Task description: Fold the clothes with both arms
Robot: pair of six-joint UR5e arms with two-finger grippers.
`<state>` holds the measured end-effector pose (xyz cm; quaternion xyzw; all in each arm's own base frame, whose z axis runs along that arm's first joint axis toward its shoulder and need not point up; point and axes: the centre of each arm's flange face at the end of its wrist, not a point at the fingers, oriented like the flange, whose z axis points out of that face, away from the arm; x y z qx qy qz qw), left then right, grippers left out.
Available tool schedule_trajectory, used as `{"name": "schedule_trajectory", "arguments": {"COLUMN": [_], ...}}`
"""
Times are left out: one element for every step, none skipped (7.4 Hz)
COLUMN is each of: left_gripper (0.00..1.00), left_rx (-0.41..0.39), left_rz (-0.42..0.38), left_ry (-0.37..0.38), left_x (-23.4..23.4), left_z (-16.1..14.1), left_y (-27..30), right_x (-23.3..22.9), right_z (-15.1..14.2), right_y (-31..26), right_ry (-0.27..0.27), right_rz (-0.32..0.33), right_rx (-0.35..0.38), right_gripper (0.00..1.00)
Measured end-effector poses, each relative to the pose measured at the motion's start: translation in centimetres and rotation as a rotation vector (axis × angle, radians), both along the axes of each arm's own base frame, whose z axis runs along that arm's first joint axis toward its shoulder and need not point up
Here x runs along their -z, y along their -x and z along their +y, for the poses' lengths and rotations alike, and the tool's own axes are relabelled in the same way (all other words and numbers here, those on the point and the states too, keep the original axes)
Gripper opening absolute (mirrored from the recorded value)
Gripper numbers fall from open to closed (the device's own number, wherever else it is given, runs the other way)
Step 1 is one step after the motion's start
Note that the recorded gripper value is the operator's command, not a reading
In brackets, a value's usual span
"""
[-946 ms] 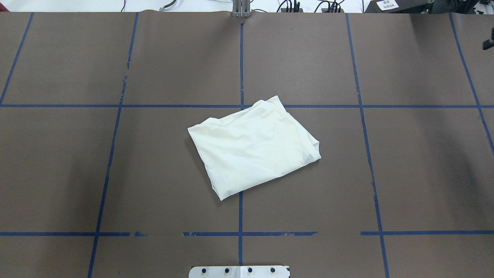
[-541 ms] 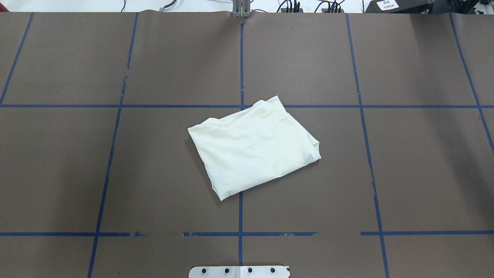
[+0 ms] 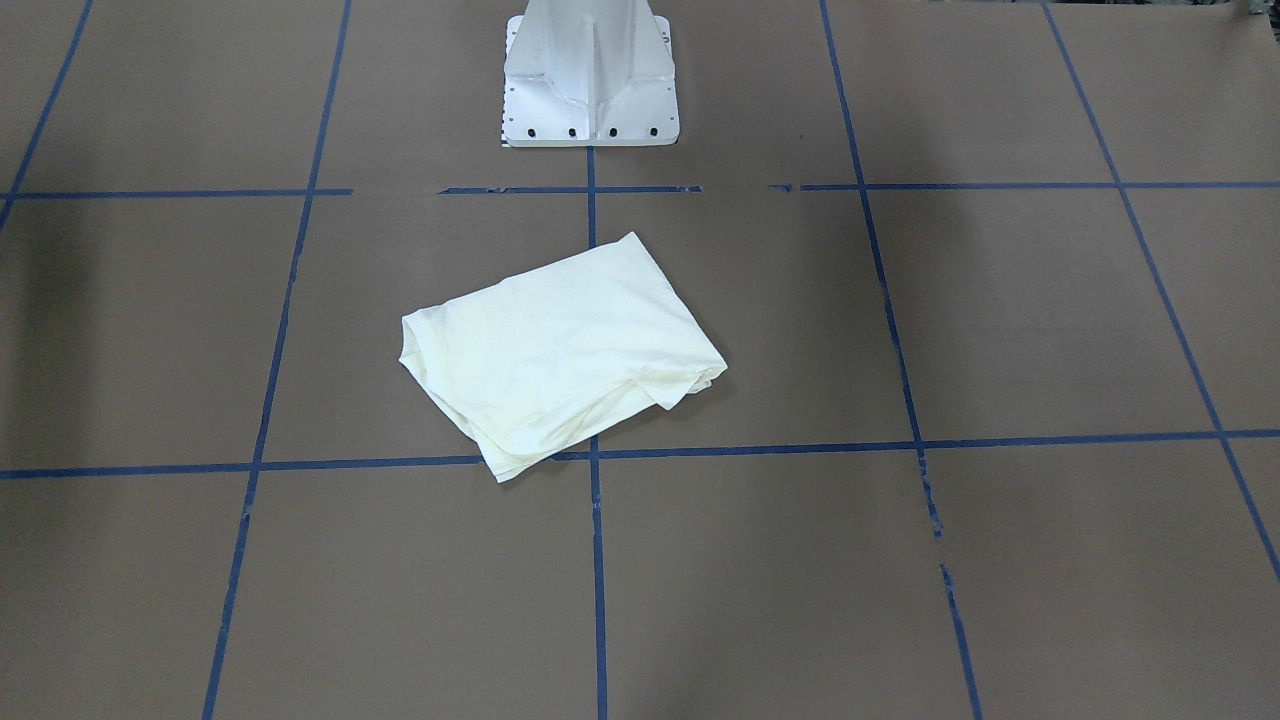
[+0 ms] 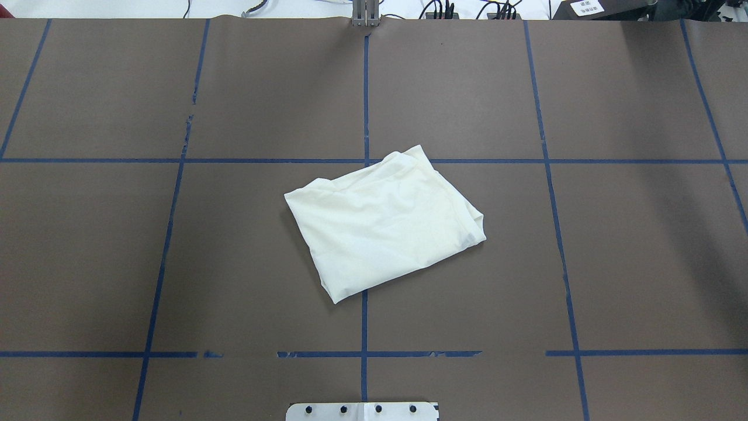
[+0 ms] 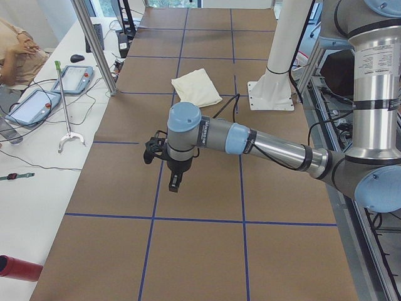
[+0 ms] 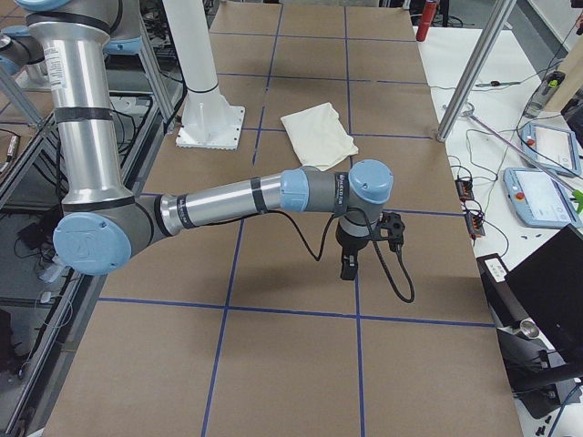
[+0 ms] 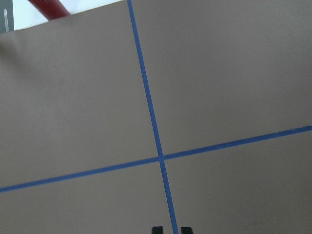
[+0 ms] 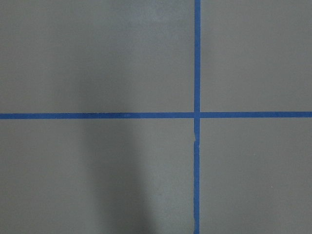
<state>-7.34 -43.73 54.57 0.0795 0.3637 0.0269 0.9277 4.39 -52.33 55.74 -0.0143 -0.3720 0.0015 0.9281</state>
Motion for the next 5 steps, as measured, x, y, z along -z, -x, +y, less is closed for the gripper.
{"name": "schedule_trajectory", "arguments": {"left_gripper": [1.00, 1.00, 1.00, 1.00, 1.00], "left_rx": [-0.008, -0.013, -0.011, -0.009, -0.007], "left_rz": [0.068, 0.147, 0.192, 0.211, 0.209], "left_ry": [0.055, 0.102, 0.118, 0.120, 0.112], "left_x": [-2.1, -4.2, -5.2, -5.7, -5.8], "left_z": [0.8, 1.4, 1.7, 1.9, 1.8], "left_y": [-0.5, -0.9, -1.0, -1.0, -0.9], "right_x": [-0.3, -0.5, -0.8, -1.0, -1.1], "right_z": [0.0, -0.1, -0.2, -0.3, -0.4], "right_y": [1.0, 2.0, 2.7, 3.0, 3.2], "right_ry": [-0.002, -0.019, -0.031, -0.037, -0.039], "right_rz": [0.024, 0.061, 0.085, 0.095, 0.095], "right_rx": [0.020, 0.041, 0.056, 0.063, 0.067], "right_gripper": [1.00, 1.00, 1.00, 1.00, 1.00]}}
